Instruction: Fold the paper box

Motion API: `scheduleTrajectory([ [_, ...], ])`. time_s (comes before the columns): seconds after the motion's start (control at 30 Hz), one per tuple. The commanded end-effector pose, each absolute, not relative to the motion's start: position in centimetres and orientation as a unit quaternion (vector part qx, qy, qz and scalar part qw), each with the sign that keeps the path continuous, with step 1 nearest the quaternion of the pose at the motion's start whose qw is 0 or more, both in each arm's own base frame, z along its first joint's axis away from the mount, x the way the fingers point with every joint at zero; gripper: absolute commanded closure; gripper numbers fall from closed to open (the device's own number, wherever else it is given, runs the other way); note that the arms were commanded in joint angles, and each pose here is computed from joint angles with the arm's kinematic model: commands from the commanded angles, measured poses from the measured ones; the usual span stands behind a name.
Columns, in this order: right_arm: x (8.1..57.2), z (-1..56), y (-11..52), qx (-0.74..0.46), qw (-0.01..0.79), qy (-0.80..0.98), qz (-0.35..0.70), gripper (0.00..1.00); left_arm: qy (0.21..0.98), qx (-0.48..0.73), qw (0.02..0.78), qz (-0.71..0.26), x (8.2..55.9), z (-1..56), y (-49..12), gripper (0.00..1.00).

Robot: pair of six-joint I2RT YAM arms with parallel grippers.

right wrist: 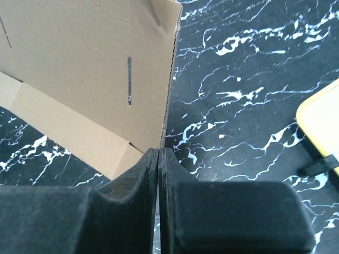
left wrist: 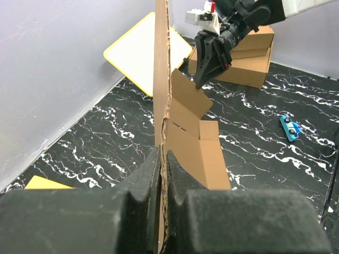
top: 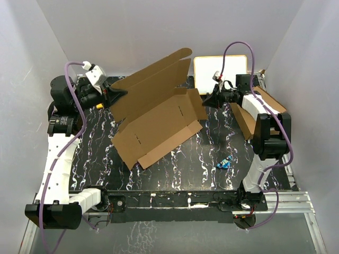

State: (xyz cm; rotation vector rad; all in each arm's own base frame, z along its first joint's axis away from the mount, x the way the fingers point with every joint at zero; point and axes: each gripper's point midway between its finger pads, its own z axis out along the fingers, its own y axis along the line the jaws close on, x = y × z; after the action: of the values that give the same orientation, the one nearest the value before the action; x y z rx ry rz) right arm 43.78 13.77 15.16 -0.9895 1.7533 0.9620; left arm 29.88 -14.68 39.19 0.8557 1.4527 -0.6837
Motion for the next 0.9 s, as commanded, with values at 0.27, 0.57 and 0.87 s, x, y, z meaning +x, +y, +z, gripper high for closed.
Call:
scheduleTrajectory([
  [0.27,43.1,22.9,14.6,-0.394,0.621,0.580,0.351,0.92,0.578,0.389,0.604,-0.388,28.3,42.2,-16.7,1.00],
  [0.57,40.2,18.0,14.1,-0.360,0.623,0.593,0.361,0.92,0.599,0.360,0.536,-0.473,26.6,38.8,-17.5,1.00],
  [0.87,37.8,15.0,12.7,-0.365,0.572,0.637,0.365,0.92,0.610,0.362,0.524,-0.471,26.1,37.3,-17.4,1.00],
])
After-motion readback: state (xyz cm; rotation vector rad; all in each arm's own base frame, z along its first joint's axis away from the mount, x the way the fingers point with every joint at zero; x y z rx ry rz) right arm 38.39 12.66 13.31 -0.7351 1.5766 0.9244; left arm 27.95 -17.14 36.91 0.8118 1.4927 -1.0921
